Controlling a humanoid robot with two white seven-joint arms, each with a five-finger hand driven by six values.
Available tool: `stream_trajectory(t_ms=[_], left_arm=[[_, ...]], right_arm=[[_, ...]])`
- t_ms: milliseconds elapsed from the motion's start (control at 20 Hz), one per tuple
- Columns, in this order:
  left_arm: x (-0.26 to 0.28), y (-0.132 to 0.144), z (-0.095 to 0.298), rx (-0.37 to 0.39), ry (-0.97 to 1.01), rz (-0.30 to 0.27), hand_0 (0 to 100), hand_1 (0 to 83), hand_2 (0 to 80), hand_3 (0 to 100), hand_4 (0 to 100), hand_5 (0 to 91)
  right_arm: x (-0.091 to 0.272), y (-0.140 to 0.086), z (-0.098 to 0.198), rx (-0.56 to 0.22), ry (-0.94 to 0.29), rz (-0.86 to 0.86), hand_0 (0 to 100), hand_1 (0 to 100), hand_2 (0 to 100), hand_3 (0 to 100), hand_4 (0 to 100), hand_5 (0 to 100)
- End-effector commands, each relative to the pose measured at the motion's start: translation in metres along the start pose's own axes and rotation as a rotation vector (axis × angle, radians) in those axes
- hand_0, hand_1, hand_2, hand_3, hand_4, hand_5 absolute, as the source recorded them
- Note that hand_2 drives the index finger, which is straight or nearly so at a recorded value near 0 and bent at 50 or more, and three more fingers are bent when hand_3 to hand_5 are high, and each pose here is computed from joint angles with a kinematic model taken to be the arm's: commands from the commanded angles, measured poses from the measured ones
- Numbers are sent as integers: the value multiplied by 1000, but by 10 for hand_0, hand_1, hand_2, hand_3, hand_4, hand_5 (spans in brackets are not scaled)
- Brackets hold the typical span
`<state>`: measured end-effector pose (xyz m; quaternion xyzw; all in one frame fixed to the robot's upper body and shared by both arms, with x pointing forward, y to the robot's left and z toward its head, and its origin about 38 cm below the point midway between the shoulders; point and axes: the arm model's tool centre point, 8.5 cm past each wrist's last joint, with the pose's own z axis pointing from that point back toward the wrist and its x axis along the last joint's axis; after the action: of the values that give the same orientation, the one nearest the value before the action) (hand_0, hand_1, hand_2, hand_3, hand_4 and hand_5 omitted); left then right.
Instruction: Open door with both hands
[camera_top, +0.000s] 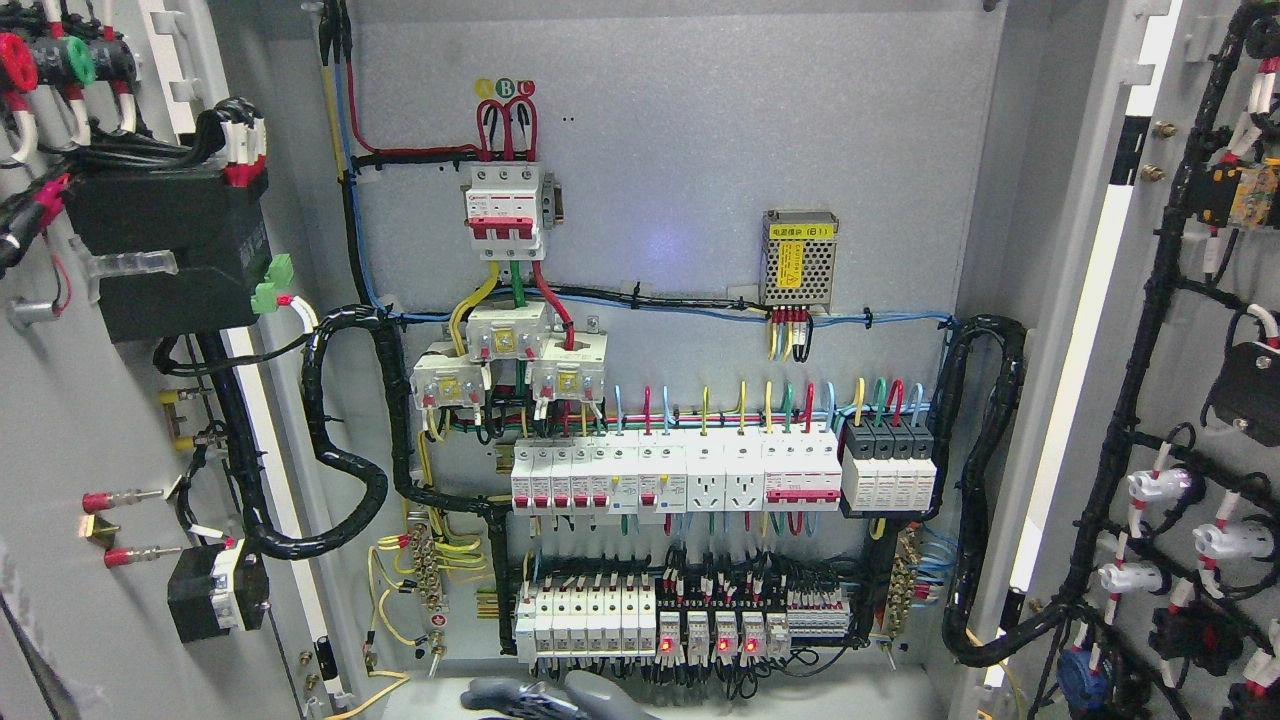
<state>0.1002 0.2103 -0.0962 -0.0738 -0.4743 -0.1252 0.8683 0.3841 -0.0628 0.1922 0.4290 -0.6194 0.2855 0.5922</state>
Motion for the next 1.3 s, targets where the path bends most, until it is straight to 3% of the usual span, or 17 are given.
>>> stream_trajectory(t_ms=[0,100,450,851,1251], left_arm=[[106,-15,10,-98,-299,-24,0,0,0,0,0,0],[121,-19,14,-108,-343,-18,0,0,0,0,0,0],[160,-26,25,-131,-464,-5,0,0,0,0,0,0],[200,-26,27,-133,-677,13,0,0,0,0,0,0],[263,-22,6,-116,-878,35,0,0,0,0,0,0]], right_arm=[[36,-9,66,-159,-119,146,191,0,0,0,0,0],[39,-9,88,-218,-171,174,191,0,0,0,0,0],[35,7,146,-276,-262,237,191,0,0,0,0,0],[44,4,211,-411,-435,371,191,0,0,0,0,0],[48,15,247,-473,-560,466,191,0,0,0,0,0]])
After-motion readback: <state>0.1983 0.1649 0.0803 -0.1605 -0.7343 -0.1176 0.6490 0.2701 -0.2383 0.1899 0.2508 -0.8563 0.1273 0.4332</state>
